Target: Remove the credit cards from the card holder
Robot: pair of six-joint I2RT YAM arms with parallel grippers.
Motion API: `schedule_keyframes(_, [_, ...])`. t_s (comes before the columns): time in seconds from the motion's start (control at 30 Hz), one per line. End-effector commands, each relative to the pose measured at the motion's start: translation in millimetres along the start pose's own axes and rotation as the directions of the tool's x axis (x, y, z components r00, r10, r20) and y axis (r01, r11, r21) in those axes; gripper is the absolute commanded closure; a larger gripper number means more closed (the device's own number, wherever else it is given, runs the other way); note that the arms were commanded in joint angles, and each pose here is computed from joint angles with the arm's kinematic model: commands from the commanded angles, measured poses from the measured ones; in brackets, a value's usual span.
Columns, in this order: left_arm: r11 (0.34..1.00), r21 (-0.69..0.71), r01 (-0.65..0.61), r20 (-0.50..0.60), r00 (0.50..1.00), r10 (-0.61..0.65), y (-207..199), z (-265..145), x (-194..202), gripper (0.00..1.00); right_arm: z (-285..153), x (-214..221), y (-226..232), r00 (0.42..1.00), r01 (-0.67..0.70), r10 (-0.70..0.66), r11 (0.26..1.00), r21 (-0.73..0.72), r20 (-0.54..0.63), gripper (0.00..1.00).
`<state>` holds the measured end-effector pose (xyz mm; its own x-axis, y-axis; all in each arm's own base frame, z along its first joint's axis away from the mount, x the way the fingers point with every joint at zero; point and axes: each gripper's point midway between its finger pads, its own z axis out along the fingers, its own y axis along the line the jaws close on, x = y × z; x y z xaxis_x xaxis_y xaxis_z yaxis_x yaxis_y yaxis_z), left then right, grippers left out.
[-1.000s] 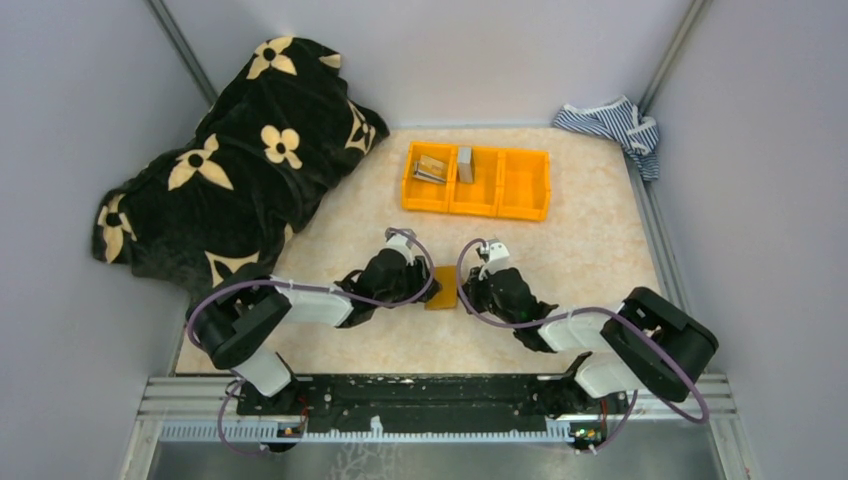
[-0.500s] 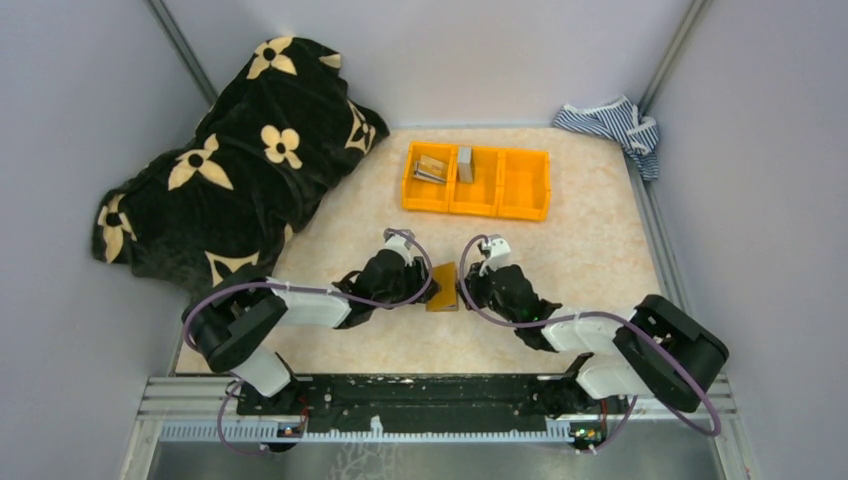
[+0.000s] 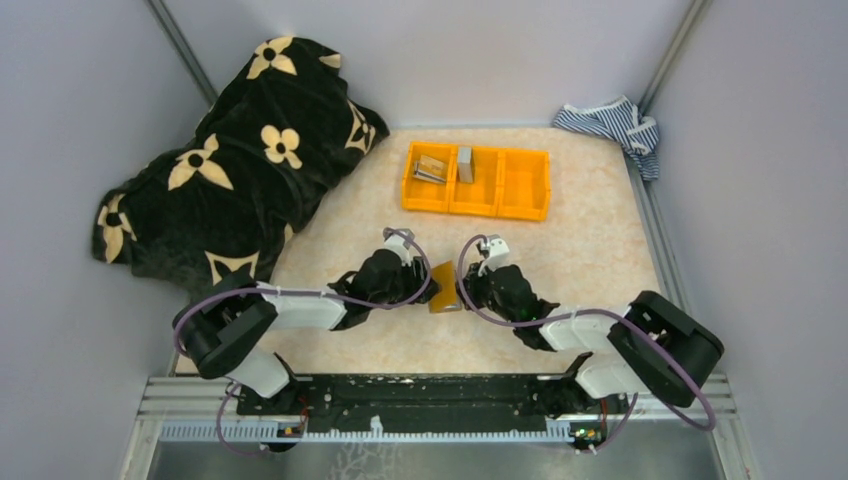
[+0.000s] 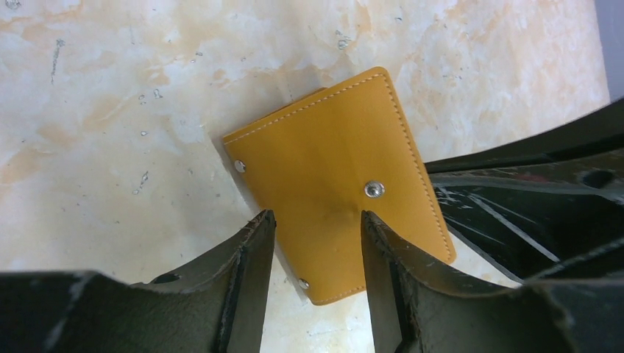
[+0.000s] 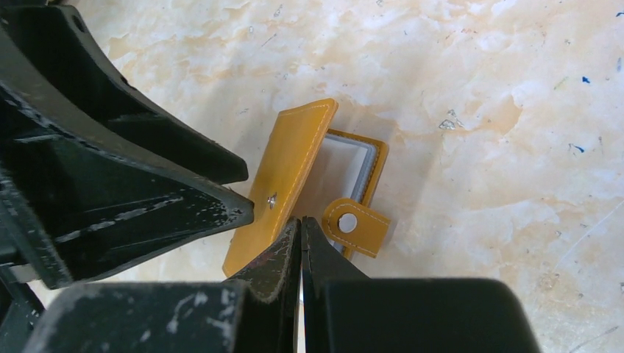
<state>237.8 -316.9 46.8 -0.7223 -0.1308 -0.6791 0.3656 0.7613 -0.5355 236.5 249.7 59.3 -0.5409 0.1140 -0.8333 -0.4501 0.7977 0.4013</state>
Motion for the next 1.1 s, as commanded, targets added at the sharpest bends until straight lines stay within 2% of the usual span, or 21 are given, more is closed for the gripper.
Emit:
schedule_keyframes(0.0, [0.998, 0.05, -0.023, 0.033, 0.999, 0.021, -15, -15, -13, 0.47, 6, -21, 24, 0.998, -0.008, 0.013, 0.996, -0.084, 0.062, 1.0])
schedule_keyframes(0.33, [0.997, 0.003, -0.083, 0.171, 0.982, 0.082, -24, -59, -62, 0.46, 10, -32, 43, 0.997, 0.012, -0.003, 0.992, -0.127, 0.074, 1.0])
schedule_keyframes(0.63, [0.998, -0.031, -0.061, 0.22, 0.973, 0.067, -17, -76, -71, 0.46, 27, -20, 82, 0.999, 0.036, -0.03, 0.976, -0.214, 0.033, 1.0])
schedule_keyframes(0.83, [0.997, -0.048, -0.053, 0.293, 0.954, 0.064, -16, -97, -88, 0.46, 42, 0, 95, 1.0, 0.019, -0.023, 0.967, -0.256, -0.012, 1.0])
schedule_keyframes(1.07, [0.996, -0.074, -0.059, 0.306, 0.949, 0.079, -10, -102, -90, 0.46, 50, 0, 99, 0.999, 0.025, -0.03, 0.966, -0.257, -0.013, 1.0])
